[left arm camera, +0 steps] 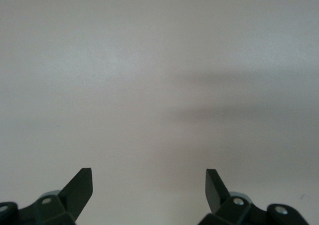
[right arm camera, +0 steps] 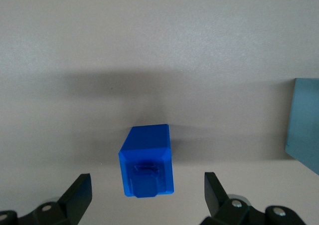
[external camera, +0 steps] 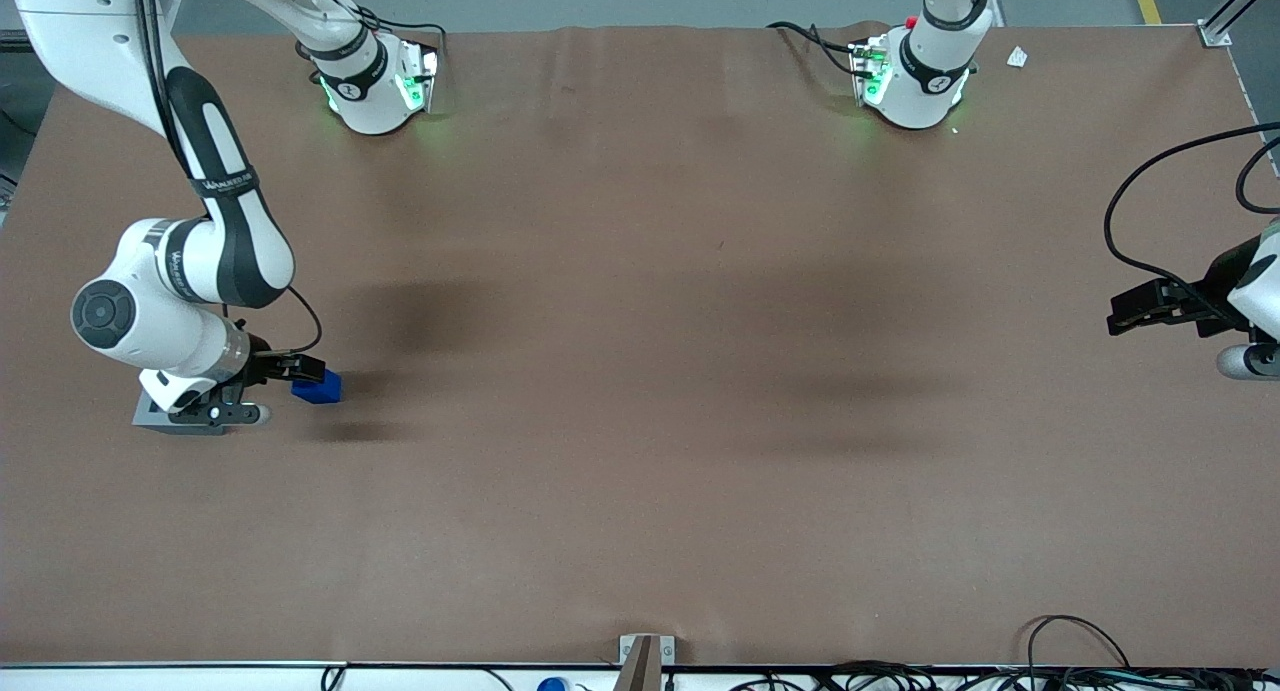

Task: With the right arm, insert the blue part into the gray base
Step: 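Close the right gripper on the blue cube and lift it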

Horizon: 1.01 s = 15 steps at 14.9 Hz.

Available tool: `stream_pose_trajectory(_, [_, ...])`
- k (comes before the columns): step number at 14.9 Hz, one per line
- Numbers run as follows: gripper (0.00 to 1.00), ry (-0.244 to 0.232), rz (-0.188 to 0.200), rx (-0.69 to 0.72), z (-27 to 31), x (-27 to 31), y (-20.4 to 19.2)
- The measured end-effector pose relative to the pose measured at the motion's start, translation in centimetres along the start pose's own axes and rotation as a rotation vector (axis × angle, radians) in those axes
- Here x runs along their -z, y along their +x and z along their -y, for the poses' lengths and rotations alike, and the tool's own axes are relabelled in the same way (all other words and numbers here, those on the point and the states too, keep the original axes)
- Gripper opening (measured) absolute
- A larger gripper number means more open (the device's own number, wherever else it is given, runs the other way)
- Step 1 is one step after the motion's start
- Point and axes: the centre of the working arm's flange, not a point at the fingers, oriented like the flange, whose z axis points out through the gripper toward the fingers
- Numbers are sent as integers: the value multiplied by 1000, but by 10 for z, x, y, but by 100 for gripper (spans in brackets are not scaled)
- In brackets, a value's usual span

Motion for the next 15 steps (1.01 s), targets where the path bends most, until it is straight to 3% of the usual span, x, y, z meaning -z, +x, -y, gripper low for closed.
stream_pose_trajectory(9, [93,-6,25,8,4,-35,1])
stream_pose_trajectory(13, [73,-7,27,8,5,-36,1])
stream_pose_trajectory(15, [53,-7,27,8,5,-36,1])
